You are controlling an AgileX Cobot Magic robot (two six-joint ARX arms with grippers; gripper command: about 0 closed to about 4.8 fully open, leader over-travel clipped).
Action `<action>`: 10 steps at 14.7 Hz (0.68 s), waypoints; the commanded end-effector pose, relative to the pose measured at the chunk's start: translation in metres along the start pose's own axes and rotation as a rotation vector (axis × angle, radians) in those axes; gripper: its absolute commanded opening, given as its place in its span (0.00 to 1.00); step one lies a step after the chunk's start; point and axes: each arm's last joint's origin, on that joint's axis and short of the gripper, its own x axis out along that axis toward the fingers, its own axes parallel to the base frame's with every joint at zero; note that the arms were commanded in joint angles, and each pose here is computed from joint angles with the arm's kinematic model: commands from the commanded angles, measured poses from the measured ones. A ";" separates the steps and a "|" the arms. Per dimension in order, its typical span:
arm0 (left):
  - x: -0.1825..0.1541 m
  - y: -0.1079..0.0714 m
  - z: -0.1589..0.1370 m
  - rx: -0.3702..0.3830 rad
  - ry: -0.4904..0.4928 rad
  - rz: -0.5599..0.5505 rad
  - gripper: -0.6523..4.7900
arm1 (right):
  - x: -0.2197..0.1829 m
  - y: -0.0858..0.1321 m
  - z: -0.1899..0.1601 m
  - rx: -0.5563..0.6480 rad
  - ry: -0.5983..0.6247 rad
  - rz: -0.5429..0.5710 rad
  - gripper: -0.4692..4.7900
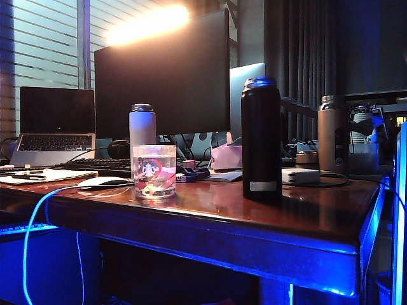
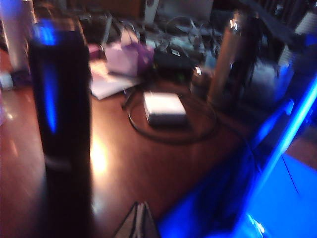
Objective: Pick up the black thermos, pour a little water from inside into the glass cup, then place the black thermos back on the table.
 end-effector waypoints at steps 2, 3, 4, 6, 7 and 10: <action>-0.002 -0.001 0.001 0.001 -0.009 0.000 0.23 | -0.006 -0.013 -0.026 0.005 0.051 0.057 0.08; -0.002 -0.001 0.001 0.000 -0.009 -0.001 0.23 | -0.009 -0.019 -0.032 0.016 0.080 0.033 0.08; -0.002 -0.001 0.001 0.001 -0.009 -0.001 0.23 | -0.013 -0.023 -0.035 0.023 0.099 -0.002 0.08; -0.002 0.000 0.001 0.001 -0.009 0.000 0.23 | -0.019 -0.030 -0.038 0.036 0.070 -0.076 0.08; -0.002 -0.001 0.001 0.001 -0.009 -0.001 0.23 | -0.021 -0.033 -0.042 0.062 0.052 -0.112 0.08; -0.001 0.000 0.001 0.001 -0.010 0.000 0.23 | -0.022 -0.036 -0.049 0.071 0.124 -0.148 0.08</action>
